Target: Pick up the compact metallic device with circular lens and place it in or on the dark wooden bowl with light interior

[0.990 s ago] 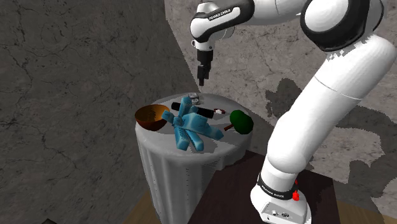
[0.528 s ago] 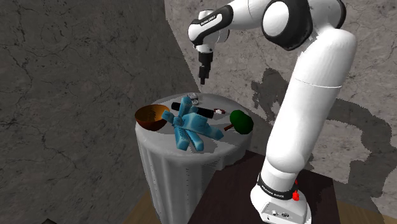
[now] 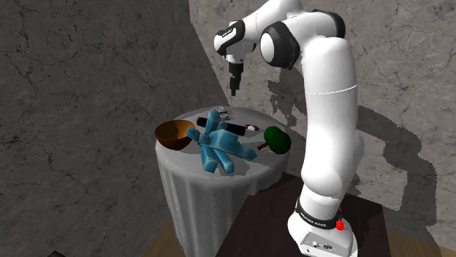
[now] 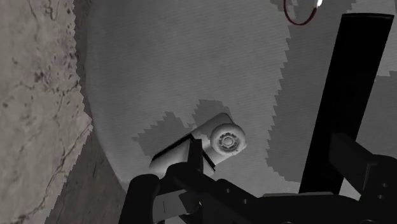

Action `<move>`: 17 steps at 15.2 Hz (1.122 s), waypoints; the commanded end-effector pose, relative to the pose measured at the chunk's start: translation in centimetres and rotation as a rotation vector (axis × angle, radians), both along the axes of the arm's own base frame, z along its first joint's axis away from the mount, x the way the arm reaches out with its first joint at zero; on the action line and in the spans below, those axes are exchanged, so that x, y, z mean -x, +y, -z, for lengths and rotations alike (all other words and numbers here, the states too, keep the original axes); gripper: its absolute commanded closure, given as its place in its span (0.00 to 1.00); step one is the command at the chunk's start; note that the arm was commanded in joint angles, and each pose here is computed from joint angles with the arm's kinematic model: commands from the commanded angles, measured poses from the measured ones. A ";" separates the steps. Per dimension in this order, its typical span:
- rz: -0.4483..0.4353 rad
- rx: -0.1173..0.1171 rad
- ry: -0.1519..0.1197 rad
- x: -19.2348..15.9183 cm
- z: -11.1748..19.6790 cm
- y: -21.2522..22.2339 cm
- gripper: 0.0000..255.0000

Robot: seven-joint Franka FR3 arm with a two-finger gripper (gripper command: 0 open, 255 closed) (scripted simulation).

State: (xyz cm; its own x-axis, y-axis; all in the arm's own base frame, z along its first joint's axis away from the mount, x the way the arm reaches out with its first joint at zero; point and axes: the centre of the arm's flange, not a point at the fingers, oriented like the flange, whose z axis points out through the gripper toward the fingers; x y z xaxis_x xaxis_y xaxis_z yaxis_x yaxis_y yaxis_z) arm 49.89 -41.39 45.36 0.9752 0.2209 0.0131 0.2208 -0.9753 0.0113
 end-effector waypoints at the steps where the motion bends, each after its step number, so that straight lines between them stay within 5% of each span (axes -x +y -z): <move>1: -0.009 -0.003 0.002 -1.2 1.2 -2.2 0.00; 9: -0.009 -0.003 0.002 -1.3 5.2 -2.2 0.00; 17: -0.009 -0.003 0.002 -1.3 5.2 -2.2 0.00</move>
